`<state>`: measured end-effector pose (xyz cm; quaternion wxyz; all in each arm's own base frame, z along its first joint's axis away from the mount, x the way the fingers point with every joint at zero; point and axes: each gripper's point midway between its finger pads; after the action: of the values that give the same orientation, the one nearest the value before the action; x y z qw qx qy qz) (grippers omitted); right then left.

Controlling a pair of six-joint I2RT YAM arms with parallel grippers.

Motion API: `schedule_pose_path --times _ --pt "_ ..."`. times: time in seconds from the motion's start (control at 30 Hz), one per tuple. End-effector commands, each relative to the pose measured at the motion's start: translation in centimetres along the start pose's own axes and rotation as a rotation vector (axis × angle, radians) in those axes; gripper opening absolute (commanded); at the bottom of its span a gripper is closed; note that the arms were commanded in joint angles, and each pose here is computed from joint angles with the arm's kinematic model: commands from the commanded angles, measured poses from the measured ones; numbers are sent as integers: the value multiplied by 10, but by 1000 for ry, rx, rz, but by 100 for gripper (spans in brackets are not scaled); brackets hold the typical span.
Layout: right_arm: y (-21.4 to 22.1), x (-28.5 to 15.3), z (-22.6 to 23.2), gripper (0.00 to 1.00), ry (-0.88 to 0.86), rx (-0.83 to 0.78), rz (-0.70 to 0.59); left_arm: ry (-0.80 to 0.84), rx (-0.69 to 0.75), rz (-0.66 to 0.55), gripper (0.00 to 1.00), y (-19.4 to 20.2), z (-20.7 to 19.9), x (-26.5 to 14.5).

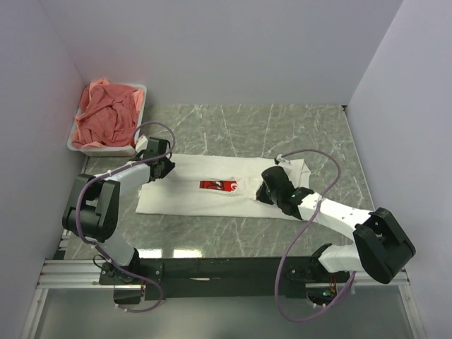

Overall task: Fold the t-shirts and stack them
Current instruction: Fold the tshirt

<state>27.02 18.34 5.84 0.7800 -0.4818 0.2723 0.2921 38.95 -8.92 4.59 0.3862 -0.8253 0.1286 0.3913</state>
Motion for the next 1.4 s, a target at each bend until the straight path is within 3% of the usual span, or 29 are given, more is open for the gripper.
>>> schedule_pose_path --times 0.0,0.43,1.23,1.37 --pt "-17 -6 30 3 -146 81 -80 27 -12 -6 29 1 -5 0" --pt "-21 -25 51 5 -334 145 -128 76 8 -25 27 -10 -18 -11" --pt "-22 4 91 4 -343 207 -15 117 32 -19 28 -9 -29 -26" --pt "-16 11 91 15 -336 203 10 146 50 -9 31 -6 -35 -30"
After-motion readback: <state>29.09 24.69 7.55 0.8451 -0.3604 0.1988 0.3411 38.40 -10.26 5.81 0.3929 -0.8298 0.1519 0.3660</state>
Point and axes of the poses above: each gripper's point midway between its finger pads, its own x axis out along the fingers, its own z axis along the line the jaws close on, y = z × x, and after that the axes turned 2 degrees about x, right-handed
